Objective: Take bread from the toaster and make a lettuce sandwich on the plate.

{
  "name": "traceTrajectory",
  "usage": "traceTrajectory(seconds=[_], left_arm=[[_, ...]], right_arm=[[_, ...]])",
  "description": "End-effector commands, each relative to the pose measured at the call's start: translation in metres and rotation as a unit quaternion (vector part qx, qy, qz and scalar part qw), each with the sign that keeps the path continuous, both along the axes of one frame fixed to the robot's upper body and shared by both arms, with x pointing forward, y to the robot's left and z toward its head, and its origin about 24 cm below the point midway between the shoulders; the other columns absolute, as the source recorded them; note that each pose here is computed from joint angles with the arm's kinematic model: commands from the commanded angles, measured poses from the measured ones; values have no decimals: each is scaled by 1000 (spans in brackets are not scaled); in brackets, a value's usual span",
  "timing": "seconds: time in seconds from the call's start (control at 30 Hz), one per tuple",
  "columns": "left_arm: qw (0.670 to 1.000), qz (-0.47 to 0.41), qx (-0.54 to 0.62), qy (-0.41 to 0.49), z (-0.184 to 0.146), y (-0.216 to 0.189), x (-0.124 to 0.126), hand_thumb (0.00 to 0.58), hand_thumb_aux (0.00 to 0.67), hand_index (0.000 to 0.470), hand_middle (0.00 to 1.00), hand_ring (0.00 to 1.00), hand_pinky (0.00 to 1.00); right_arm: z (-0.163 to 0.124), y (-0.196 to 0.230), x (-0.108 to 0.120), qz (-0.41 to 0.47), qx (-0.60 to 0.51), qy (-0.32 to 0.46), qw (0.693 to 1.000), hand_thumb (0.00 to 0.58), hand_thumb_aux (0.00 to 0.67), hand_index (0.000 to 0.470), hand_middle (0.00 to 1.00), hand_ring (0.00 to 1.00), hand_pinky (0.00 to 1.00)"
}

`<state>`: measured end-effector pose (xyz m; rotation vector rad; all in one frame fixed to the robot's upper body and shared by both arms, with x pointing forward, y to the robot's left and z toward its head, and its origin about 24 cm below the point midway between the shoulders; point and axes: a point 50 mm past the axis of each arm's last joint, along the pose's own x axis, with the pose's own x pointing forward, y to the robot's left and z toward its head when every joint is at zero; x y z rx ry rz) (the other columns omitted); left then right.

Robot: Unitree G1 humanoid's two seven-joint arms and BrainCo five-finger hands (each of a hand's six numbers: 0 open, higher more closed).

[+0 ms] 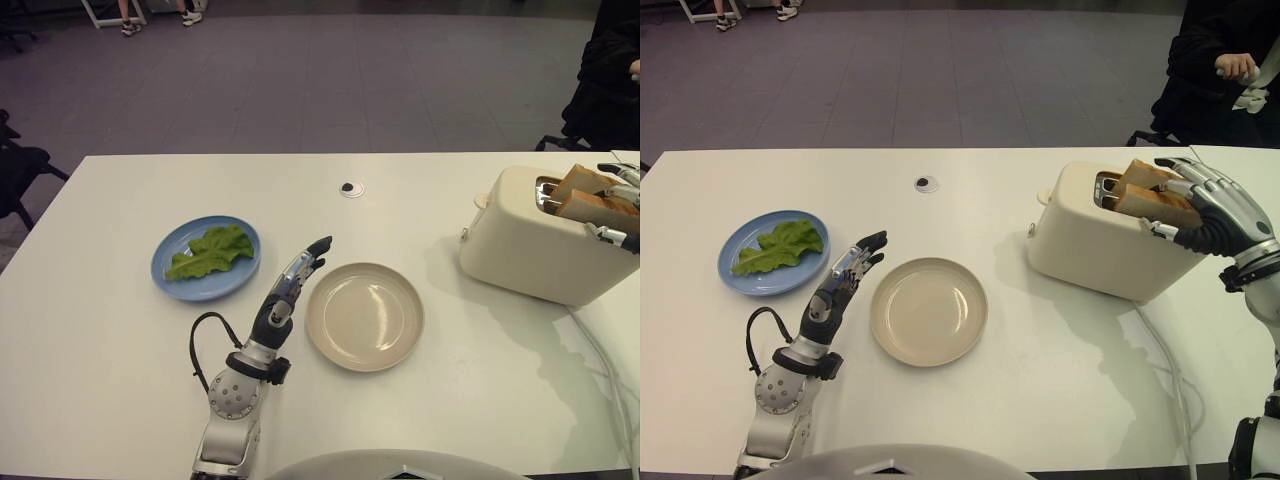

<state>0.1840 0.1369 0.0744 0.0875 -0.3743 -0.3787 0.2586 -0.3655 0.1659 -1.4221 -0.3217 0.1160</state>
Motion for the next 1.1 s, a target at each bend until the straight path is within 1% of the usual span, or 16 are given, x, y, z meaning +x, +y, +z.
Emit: traceTrajectory(seconds=[0.03,0.07,0.1,0.13,0.27,0.4,0.53,0.63,0.7,0.73,0.8,0.83,0.93,1.0,1.07,1.1], left_arm=[[1000,-3,3,7,-2,-1,1,0,0,0,0,0,0],[1000,-3,3,7,-2,-1,1,0,0,0,0,0,0],[1000,-3,3,7,-2,0,1,0,0,0,0,0,0],[1000,-2,3,7,-2,0,1,0,0,0,0,0,0],[1000,0,4,6,-1,1,0,0,0,0,0,0,0],[1000,1,4,6,-1,1,0,0,0,0,0,0,0],[1000,3,2,6,-2,1,0,0,0,0,0,0,0],[1000,4,0,6,-2,0,1,0,0,0,0,0,0],[1000,5,-2,6,-2,0,2,0,0,0,0,0,0],[1000,6,-2,6,-3,0,2,0,0,0,0,0,0],[1000,8,-3,5,-3,1,2,0,0,0,0,0,0],[1000,10,-3,5,-2,2,3,0,0,0,0,0,0],[1000,21,-3,-1,-2,8,5,0,0,0,0,0,0],[1000,30,-2,-10,0,13,7,0,0,0,0,0,0],[999,41,-2,-19,2,20,9,0,0,0,0,0,0],[999,47,-3,-24,4,23,10,0,0,0,0,0,0]], right_arm=[[-4,-2,0,2,-6,21,1000,566,568,398,0,0,0],[-3,0,0,8,-4,20,1000,568,575,404,0,0,0],[-2,1,1,13,-2,19,1000,575,607,426,0,0,0],[-1,3,1,18,0,19,1000,580,670,470,0,0,0],[2,10,4,37,7,15,999,580,670,470,0,0,0],[21,13,5,54,37,-20,998,580,670,470,0,0,0],[71,14,6,77,109,-89,987,580,670,470,0,0,0],[108,18,4,105,161,-119,974,580,670,470,0,0,0],[127,27,1,143,203,-118,961,580,670,470,0,0,0],[130,38,0,177,235,-96,951,580,670,470,0,0,0],[121,67,1,251,296,-9,922,580,670,470,0,0,0],[109,86,1,286,323,50,901,580,670,470,0,0,0],[69,143,-1,355,389,212,824,580,670,470,0,0,0],[34,177,2,353,408,315,781,580,670,470,0,0,0],[-4,203,10,320,397,394,764,580,670,470,0,0,0],[-20,211,13,302,388,419,763,580,670,470,0,0,0]])
